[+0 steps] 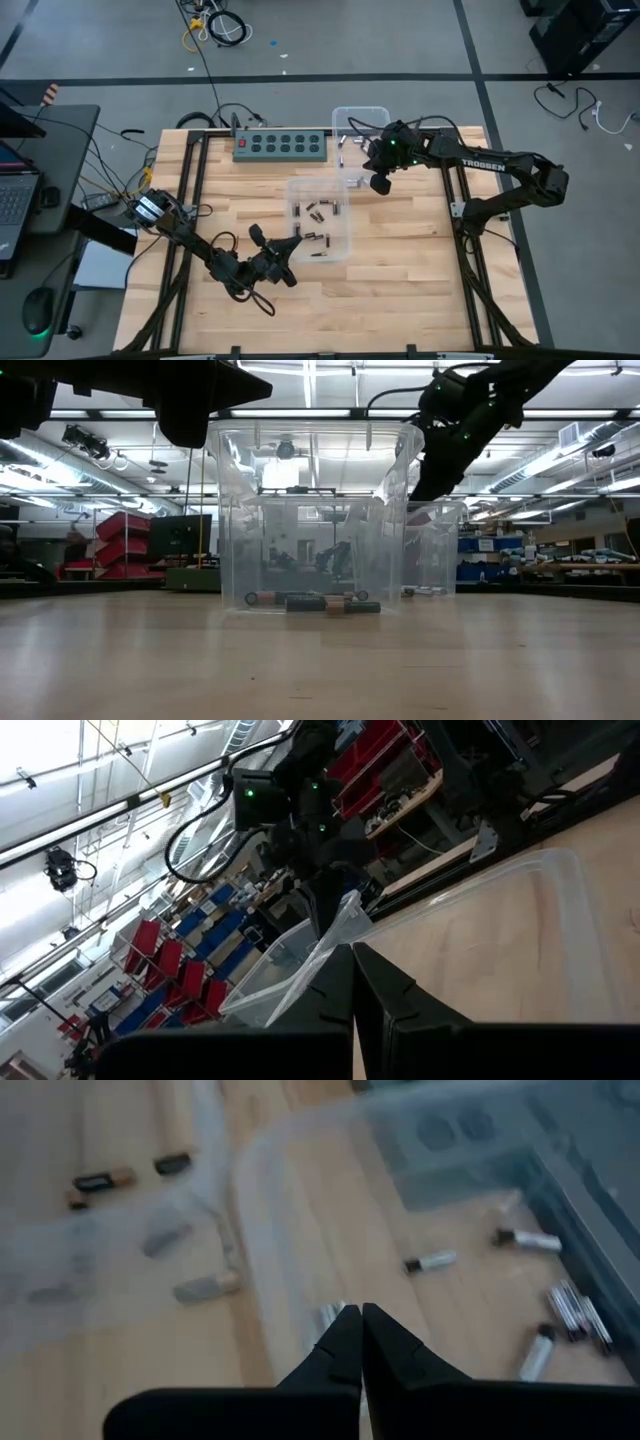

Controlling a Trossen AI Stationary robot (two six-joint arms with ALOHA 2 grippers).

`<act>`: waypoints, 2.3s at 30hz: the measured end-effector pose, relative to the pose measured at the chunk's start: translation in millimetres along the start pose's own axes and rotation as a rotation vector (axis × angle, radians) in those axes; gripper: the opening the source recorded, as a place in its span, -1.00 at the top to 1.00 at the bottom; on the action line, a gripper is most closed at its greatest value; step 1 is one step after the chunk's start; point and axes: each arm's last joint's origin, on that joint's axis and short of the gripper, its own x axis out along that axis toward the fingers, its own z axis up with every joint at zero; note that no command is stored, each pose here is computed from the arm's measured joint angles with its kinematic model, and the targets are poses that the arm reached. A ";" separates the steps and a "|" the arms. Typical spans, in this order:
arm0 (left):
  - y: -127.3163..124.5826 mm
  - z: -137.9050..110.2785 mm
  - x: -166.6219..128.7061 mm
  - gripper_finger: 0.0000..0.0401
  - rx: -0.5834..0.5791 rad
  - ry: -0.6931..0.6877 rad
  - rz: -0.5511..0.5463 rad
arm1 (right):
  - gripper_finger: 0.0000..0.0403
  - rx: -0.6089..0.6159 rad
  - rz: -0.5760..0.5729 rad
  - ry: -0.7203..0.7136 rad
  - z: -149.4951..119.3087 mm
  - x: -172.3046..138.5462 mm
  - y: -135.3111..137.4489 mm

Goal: Sort batteries
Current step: Move the transparent bins to the top right

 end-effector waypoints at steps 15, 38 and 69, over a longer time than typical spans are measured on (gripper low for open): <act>-0.1 -0.2 0.0 1.00 -0.009 0.003 0.001 | 1.00 0.011 0.023 0.123 -12.6 -8.8 -0.7; -0.2 -0.1 0.0 1.00 -0.017 0.000 -0.001 | 1.00 0.037 0.021 0.202 -23.2 -26.8 1.9; -0.8 -0.4 0.0 1.00 -0.030 0.001 -0.004 | 1.00 0.147 0.377 0.288 -30.0 -29.0 30.3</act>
